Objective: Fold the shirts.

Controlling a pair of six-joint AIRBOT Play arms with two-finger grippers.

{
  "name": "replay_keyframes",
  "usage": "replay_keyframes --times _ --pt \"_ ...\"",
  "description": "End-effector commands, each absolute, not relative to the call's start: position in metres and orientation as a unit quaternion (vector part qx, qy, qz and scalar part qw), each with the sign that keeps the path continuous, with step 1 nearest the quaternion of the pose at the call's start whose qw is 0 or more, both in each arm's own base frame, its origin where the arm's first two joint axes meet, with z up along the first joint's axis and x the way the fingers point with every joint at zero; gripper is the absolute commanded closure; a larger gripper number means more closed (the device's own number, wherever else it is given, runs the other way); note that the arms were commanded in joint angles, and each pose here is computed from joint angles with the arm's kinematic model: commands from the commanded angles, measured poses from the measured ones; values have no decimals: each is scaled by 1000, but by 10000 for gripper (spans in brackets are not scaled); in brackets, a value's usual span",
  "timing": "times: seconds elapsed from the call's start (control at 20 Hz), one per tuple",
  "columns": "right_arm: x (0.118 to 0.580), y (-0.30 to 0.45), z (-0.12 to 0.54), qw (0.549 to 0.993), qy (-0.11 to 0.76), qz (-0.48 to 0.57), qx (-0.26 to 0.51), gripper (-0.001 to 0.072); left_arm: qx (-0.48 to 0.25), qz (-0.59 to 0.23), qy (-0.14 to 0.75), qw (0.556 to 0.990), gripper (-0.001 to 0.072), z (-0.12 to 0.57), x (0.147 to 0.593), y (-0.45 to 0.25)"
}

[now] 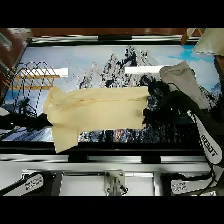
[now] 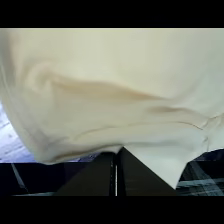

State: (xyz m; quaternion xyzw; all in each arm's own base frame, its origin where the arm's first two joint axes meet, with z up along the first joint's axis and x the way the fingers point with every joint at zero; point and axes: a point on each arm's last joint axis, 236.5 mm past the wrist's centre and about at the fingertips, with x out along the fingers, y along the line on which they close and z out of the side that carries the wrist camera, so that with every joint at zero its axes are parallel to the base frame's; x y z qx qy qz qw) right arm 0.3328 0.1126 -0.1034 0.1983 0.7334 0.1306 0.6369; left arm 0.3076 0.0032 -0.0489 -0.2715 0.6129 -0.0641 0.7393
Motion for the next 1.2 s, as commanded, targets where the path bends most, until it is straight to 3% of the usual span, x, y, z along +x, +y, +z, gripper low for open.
replay_keyframes --times 0.0,0.15,0.25,0.4,0.55,0.65,0.8,1.0,1.15 --pt "362 125 -45 692 677 179 176 642 -195 -108 545 809 678 37 342 13" --pt "417 124 99 826 502 232 105 641 -90 -99 363 922 678 206 380 29" --pt "424 121 230 904 346 244 57 641 -19 -76 198 977 677 347 367 26" --pt "375 101 418 973 98 209 12 641 28 -36 -62 997 677 533 281 2" --pt "287 77 530 983 -79 163 8 641 64 -23 -205 976 677 613 187 -29" --pt "245 69 545 983 -103 149 15 641 80 -23 -228 970 677 619 149 -45" --pt "217 60 523 990 -55 129 6 641 63 0 -200 978 677 604 129 -43" --pt "222 54 483 993 29 116 -1 641 82 47 -163 982 677 587 135 -21" --pt "249 47 453 990 95 98 23 641 66 46 -110 991 678 557 168 -7"
